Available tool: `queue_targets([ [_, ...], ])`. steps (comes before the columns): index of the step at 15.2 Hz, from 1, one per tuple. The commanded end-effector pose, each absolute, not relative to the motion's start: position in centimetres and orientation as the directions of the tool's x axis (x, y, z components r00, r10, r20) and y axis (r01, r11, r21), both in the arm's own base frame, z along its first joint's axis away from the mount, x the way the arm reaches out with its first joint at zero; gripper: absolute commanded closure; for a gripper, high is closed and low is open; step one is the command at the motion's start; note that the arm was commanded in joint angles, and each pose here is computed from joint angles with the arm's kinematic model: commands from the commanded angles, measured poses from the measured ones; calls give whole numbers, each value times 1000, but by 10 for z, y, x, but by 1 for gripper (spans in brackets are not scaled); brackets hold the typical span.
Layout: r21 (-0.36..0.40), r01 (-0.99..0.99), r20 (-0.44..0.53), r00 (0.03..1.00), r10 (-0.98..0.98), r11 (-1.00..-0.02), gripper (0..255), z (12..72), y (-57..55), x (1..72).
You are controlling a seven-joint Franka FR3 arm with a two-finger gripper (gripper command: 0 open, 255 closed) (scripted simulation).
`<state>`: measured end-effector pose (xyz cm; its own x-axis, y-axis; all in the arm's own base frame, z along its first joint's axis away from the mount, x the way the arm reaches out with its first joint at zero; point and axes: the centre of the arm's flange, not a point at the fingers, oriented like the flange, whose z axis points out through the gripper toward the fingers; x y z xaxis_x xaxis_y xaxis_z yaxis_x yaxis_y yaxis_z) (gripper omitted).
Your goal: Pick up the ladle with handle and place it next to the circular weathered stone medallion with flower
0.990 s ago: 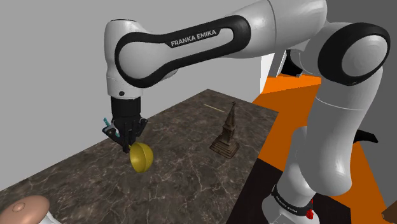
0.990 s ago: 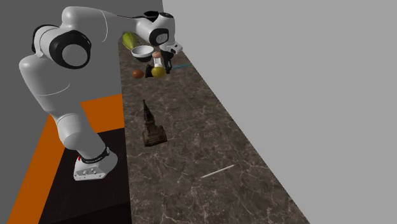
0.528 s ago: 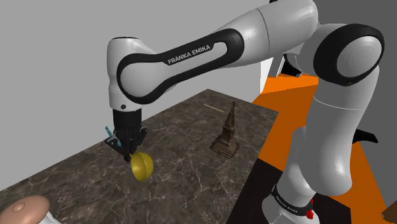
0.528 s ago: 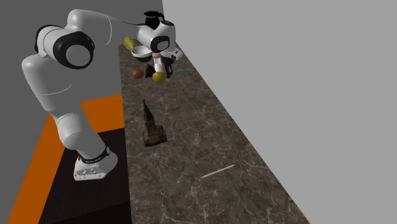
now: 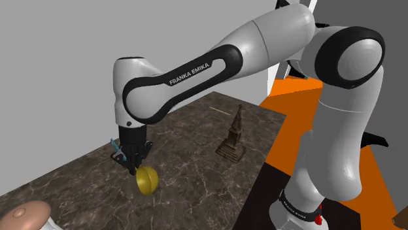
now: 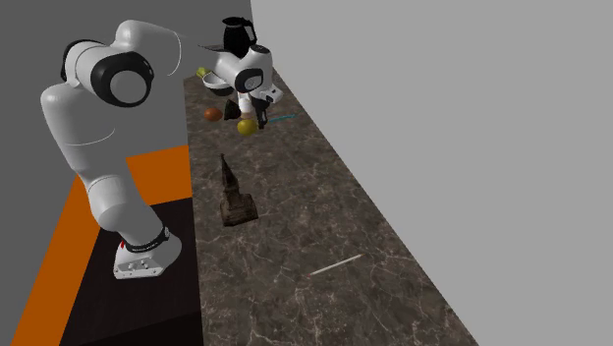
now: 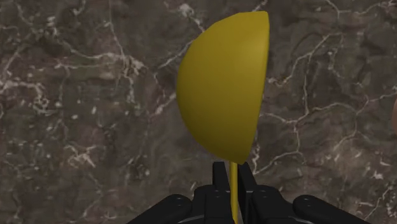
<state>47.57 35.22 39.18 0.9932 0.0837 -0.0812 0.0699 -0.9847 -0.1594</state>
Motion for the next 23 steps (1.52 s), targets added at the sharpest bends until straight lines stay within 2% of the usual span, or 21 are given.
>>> queue_targets([
  [1,-160,70,-81,993,84,-985,255,380,352,476],
  [8,-160,70,-81,993,84,-985,255,344,352,476],
  [16,-160,70,-81,993,84,-985,255,344,352,476],
  [17,-160,70,-81,993,84,-985,0,344,352,476],
  [23,-160,70,-81,993,84,-985,0,357,350,477],
])
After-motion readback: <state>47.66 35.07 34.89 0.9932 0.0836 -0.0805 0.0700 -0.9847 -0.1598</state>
